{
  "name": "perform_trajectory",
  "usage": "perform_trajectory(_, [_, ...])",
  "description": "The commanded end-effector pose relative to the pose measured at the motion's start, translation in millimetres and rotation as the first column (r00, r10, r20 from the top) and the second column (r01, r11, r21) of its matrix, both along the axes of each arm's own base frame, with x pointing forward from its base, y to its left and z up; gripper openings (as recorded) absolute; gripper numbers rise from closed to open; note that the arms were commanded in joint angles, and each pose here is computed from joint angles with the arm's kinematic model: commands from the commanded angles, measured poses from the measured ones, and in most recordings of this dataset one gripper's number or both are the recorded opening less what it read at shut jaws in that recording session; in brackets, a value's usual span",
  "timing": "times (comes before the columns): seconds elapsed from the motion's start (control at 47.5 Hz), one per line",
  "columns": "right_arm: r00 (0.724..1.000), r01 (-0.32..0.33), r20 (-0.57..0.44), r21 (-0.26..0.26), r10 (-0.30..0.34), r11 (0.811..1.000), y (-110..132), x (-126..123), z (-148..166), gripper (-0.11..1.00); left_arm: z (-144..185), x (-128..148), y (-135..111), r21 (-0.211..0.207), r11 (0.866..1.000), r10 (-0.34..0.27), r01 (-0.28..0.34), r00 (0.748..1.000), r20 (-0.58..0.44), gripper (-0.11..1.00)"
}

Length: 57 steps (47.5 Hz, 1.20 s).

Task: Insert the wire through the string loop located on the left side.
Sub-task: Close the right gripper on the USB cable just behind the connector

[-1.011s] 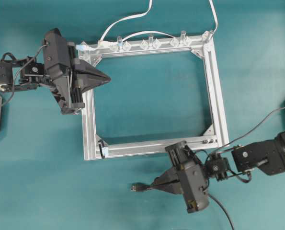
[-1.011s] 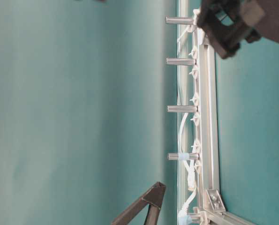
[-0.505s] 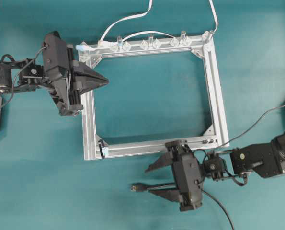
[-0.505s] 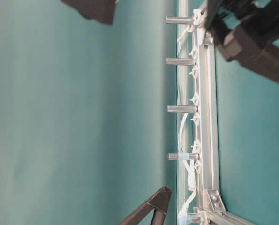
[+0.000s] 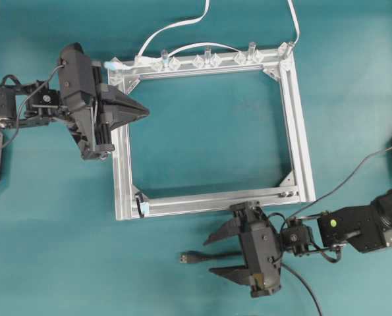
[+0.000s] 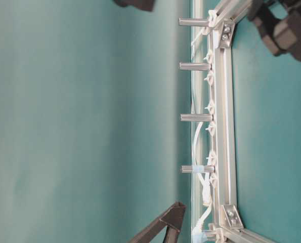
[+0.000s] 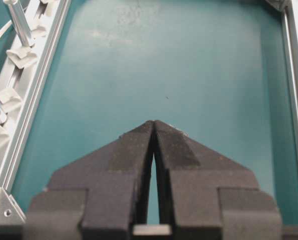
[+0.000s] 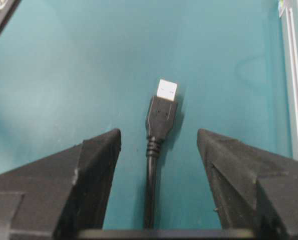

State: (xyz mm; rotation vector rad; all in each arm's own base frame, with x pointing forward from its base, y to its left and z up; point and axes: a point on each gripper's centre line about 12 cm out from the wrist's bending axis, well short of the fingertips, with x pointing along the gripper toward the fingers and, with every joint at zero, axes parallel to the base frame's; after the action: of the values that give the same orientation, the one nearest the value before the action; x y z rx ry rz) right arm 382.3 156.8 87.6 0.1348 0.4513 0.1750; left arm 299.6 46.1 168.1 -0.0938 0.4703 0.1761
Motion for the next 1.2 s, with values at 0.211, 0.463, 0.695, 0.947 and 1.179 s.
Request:
perform_trajectory(0.211, [1.000,0.001,0.013,0.002,-0.001,1.000,4,5,-4,0.68,9,4,-1,0.003,1.000,-0.005,0.005,1.000,0.017,0.00])
perform_trajectory(0.463, [1.000,-0.008,-0.015,-0.007,0.008,1.000,7,3,-16,0.67,9,3,-1,0.002,1.000,-0.008,0.008,1.000,0.009,0.00])
perform_trajectory(0.695, [0.999,-0.016,-0.043,-0.014,0.015,1.000,8,0,-21,0.66,6,2,-4,-0.002,1.000,-0.016,0.016,1.000,0.000,0.00])
perform_trajectory(0.947, [0.995,-0.027,-0.098,-0.017,0.025,0.999,10,-2,-26,0.32,6,2,-7,0.000,1.000,-0.025,0.025,1.000,-0.002,0.00])
perform_trajectory(1.179, [0.988,-0.041,-0.149,-0.017,0.038,0.999,13,-4,-28,0.09,4,1,-7,-0.001,1.000,-0.024,0.024,1.000,-0.006,0.00])
